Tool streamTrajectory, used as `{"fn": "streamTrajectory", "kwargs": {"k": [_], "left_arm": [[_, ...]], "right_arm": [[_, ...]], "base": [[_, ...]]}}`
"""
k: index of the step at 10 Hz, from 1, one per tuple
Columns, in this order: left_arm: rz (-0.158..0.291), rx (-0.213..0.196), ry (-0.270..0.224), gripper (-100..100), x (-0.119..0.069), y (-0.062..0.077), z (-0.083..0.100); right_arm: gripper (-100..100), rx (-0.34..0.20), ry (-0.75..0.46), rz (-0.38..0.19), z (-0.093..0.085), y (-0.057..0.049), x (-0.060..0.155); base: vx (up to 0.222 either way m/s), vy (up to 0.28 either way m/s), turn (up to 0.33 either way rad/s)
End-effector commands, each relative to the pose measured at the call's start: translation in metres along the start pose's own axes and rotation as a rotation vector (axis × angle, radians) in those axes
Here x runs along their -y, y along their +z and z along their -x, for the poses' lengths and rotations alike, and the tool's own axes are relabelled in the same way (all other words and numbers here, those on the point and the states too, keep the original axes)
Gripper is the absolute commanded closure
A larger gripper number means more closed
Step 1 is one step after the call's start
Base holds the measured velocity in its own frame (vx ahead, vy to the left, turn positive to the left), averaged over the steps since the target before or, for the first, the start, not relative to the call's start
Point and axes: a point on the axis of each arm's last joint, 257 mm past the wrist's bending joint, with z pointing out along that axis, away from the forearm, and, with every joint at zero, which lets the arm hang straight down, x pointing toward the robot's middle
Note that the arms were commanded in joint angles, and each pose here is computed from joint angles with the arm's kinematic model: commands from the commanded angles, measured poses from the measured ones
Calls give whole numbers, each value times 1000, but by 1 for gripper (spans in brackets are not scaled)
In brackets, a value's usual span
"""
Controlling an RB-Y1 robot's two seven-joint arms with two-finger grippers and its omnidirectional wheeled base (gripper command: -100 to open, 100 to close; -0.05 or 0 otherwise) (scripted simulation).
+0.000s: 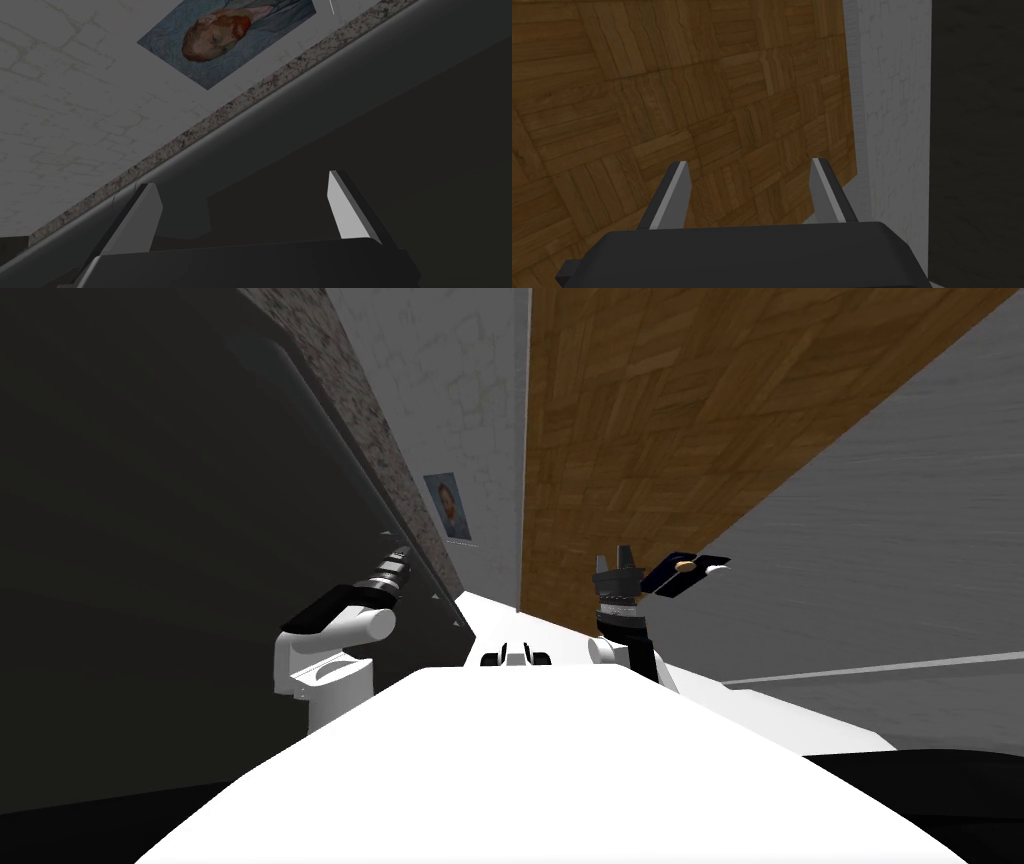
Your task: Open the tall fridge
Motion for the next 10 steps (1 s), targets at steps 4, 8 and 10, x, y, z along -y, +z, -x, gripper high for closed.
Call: {"fn": "streamTrajectory", "kwargs": {"k": [4,8,10], "left_arm": [[76,-22,32,-100,-12,5,14],[130,-50,72,-100,-14,4,29],[139,-60,97,-100,-8,1,36]], "right_arm": [[0,0,0,0,0,0,0],[0,0,0,0,0,0,0],[0,0,0,0,0,0,0]], "base": [[-21,13,-94],[-37,35,-112],[-43,33,-98]]}}
